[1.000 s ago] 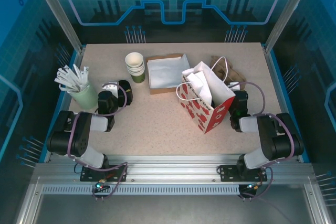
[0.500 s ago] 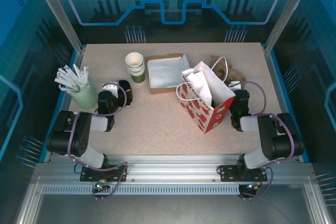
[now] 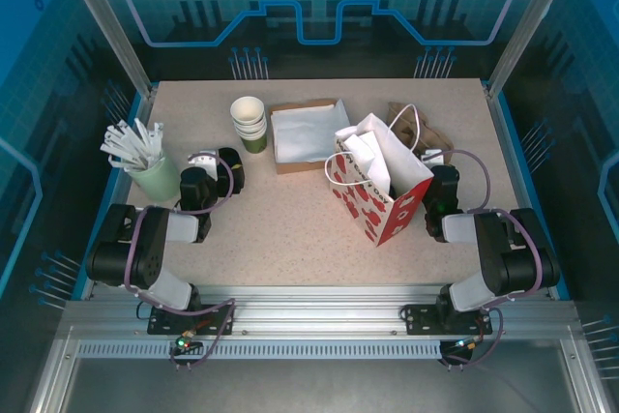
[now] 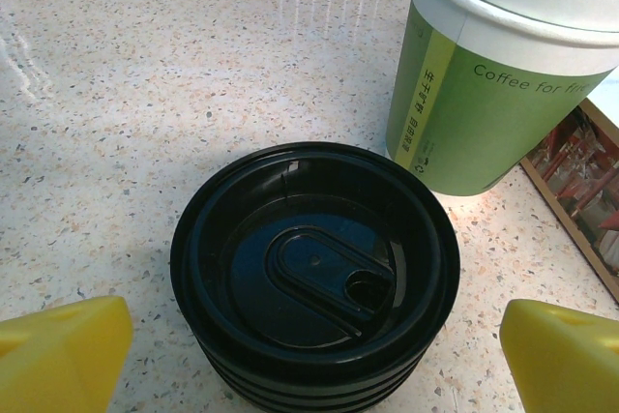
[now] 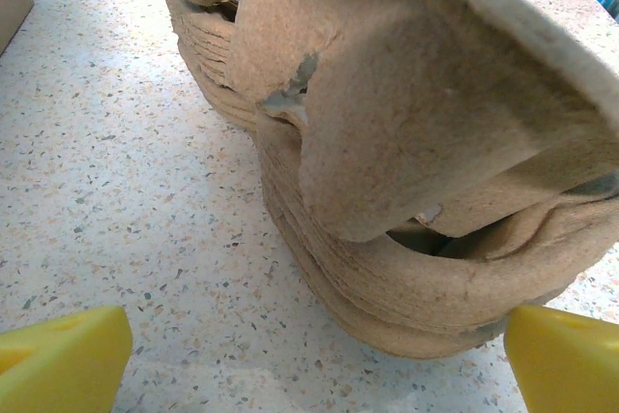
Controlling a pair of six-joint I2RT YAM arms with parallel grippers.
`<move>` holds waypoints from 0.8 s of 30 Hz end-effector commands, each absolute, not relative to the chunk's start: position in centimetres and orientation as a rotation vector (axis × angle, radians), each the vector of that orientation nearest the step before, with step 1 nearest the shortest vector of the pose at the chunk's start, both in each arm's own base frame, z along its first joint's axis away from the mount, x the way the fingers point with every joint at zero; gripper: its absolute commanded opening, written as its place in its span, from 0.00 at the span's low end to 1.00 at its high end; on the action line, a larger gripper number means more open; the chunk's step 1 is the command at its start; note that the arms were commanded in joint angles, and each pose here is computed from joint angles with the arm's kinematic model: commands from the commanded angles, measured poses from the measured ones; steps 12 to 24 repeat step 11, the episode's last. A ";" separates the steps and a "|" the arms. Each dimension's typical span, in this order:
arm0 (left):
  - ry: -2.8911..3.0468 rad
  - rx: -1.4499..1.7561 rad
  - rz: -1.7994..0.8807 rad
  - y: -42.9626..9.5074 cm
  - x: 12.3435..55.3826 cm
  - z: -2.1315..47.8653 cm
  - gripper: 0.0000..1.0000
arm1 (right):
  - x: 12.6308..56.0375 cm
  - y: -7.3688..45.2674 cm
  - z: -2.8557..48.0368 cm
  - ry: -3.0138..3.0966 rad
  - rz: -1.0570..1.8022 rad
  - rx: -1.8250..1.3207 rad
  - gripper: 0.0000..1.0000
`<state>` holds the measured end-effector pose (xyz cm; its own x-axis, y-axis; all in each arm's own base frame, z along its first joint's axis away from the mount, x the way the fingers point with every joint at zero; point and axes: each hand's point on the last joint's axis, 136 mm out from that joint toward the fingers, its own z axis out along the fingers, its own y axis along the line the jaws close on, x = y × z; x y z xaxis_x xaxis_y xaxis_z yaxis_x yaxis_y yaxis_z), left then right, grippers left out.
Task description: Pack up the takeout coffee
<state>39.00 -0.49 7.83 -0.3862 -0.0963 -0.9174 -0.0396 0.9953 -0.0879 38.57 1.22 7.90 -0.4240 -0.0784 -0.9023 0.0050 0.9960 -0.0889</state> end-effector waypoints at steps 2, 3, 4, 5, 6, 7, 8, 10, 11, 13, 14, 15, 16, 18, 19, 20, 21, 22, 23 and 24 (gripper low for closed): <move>1.914 -0.073 -0.063 -0.4 39.8 9.4 0.99 | 39.6 1.6 9.6 1.952 -0.081 -0.062 1.00; 1.913 -0.072 -0.061 -0.4 39.8 9.4 0.99 | 39.5 1.6 9.5 1.953 -0.082 -0.062 1.00; 1.913 -0.072 -0.063 -0.4 39.8 9.4 0.99 | 39.5 1.6 9.5 1.954 -0.082 -0.063 1.00; 1.914 -0.072 -0.063 -0.4 39.8 9.4 0.99 | 39.6 1.6 9.5 1.953 -0.081 -0.062 1.00; 1.913 -0.072 -0.061 -0.4 39.8 9.4 0.99 | 39.6 1.8 9.6 1.950 -0.077 -0.069 1.00; 1.914 -0.072 -0.063 -0.4 39.8 9.4 0.99 | 39.5 2.0 9.4 1.955 -0.069 -0.083 1.00; 1.914 -0.072 -0.062 -0.4 39.8 9.4 0.99 | 39.6 2.1 9.4 1.958 -0.060 -0.087 1.00; 1.913 -0.071 -0.063 -0.4 39.8 9.4 0.99 | 39.6 2.0 9.5 1.956 -0.057 -0.087 1.00; 1.913 -0.072 -0.061 -0.4 39.8 9.4 0.99 | 39.6 2.0 9.5 1.957 -0.055 -0.087 1.00; 1.913 -0.072 -0.061 -0.4 39.8 9.4 0.99 | 39.6 2.0 9.5 1.957 -0.055 -0.087 1.00; 1.913 -0.072 -0.061 -0.4 39.8 9.4 0.99 | 39.6 2.0 9.5 1.957 -0.055 -0.087 1.00; 1.913 -0.072 -0.061 -0.4 39.8 9.4 0.99 | 39.6 2.0 9.5 1.957 -0.055 -0.087 1.00; 1.913 -0.072 -0.061 -0.4 39.8 9.4 0.99 | 39.6 2.0 9.5 1.957 -0.055 -0.087 1.00; 1.913 -0.072 -0.061 -0.4 39.8 9.4 0.99 | 39.6 2.0 9.5 1.957 -0.055 -0.087 1.00; 1.913 -0.072 -0.061 -0.4 39.8 9.4 0.99 | 39.6 2.0 9.5 1.957 -0.055 -0.087 1.00; 1.913 -0.072 -0.061 -0.4 39.8 9.4 0.99 | 39.6 2.0 9.5 1.957 -0.055 -0.087 1.00; 1.913 -0.072 -0.061 -0.4 39.8 9.4 0.99 | 39.6 2.0 9.5 1.957 -0.055 -0.087 1.00; 1.913 -0.072 -0.061 -0.4 39.8 9.4 0.99 | 39.6 2.0 9.5 1.957 -0.055 -0.087 1.00; 1.913 -0.072 -0.061 -0.4 39.8 9.4 0.99 | 39.6 2.0 9.5 1.957 -0.055 -0.087 1.00; 1.913 -0.072 -0.061 -0.4 39.8 9.4 0.99 | 39.6 2.0 9.5 1.957 -0.055 -0.087 1.00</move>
